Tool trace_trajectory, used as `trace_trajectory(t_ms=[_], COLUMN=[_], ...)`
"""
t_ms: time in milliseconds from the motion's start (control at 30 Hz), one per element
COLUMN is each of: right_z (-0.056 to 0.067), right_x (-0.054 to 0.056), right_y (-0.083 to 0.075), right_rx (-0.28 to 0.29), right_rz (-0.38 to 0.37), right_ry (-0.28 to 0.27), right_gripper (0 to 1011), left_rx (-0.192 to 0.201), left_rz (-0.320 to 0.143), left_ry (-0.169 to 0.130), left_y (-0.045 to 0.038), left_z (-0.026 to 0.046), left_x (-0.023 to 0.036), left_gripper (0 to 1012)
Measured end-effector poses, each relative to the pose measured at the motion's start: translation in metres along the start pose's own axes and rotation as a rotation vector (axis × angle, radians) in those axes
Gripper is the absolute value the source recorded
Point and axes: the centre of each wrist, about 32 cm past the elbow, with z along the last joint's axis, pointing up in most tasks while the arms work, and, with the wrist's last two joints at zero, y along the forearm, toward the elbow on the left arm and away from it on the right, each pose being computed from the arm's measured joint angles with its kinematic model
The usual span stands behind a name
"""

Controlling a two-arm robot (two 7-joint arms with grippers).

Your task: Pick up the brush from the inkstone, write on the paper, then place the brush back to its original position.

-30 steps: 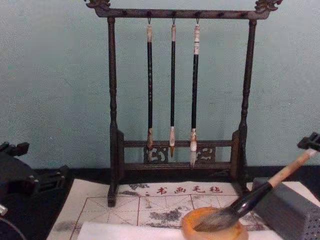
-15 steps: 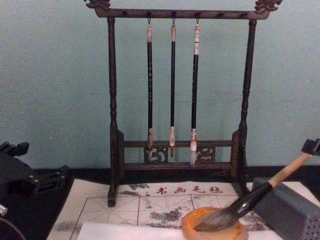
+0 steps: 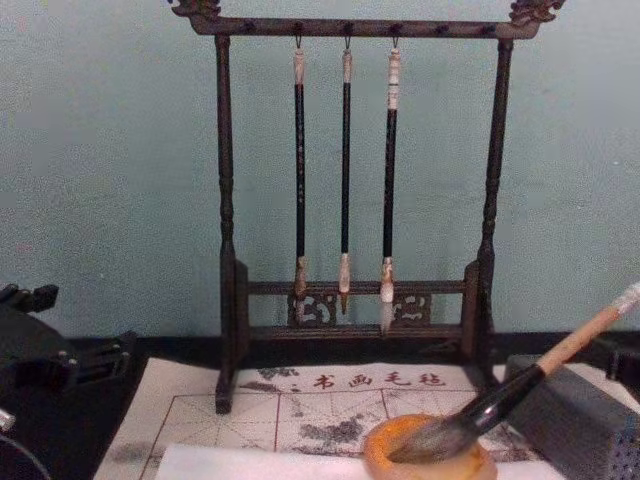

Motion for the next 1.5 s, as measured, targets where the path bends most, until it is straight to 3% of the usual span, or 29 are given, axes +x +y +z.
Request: trace_trajectory(t_ms=[200,367,1500], right_z=[-0.006,-0.0085,-0.0077], right_x=[0.0018,0.0021,0.002], right_y=[0.0004,0.0014,0.0015], right_rx=[-0.01,-0.01,-0.009], right_rz=[0.001,-0.002,-0.004], right_ry=[-0.117,-0.154,-0.145], right_gripper=[1000,1000,1000], left_rx=[0.0,0.0,0.0], left_rz=[0.0,0.0,0.0], left_ry=[0.0,0.0,0.0], left_y=[0.0,0.0,0.0], left_z=[0.0,0.0,0.0], left_x=[0.0,0.0,0.0], left_gripper=[1001,1001,1001])
